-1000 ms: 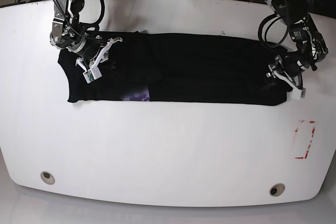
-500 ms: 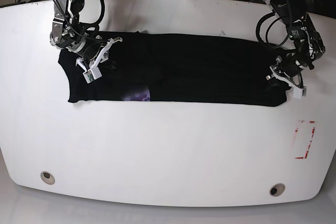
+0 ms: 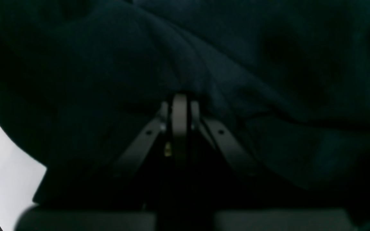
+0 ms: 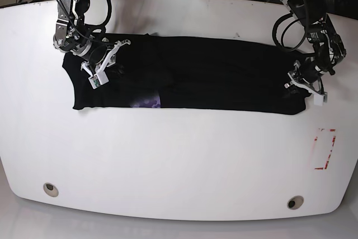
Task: Layout the t-shirt on the table in an organized manner, then fold the t-shirt properly
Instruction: 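Adjust the left gripper along the strip's end and grasp it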
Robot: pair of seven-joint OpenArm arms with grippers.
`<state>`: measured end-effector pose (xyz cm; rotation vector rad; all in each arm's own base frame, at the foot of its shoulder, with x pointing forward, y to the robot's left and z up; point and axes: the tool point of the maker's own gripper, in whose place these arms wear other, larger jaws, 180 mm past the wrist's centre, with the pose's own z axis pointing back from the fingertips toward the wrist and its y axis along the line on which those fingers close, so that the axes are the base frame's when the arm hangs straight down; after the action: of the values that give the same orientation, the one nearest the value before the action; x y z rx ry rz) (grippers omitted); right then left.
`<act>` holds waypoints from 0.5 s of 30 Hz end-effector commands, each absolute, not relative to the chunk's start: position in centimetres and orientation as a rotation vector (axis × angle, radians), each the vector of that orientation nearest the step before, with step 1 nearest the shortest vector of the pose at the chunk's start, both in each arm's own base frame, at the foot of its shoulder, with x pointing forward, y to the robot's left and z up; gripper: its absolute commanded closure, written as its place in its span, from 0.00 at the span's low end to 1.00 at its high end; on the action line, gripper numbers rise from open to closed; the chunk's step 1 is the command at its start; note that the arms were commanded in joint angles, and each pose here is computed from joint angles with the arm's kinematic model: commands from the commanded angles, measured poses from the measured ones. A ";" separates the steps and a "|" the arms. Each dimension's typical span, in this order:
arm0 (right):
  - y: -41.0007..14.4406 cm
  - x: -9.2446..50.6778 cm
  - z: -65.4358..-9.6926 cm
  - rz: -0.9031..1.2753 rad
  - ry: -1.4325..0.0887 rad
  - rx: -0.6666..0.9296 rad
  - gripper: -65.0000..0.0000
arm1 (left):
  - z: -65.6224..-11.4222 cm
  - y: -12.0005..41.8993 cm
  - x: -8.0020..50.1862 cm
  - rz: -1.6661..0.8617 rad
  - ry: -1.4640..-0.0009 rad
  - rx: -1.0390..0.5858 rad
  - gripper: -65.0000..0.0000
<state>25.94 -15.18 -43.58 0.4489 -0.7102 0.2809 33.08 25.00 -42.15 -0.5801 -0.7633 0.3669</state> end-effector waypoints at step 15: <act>-16.4 24.3 -45.4 0.317 -0.598 0.378 1.00 | -39.5 27.9 34.5 0.427 -0.821 -0.493 0.99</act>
<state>25.94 -15.02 -43.57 0.4532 -0.7110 0.2830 33.10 26.43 -41.55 -0.5151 -0.7441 0.4344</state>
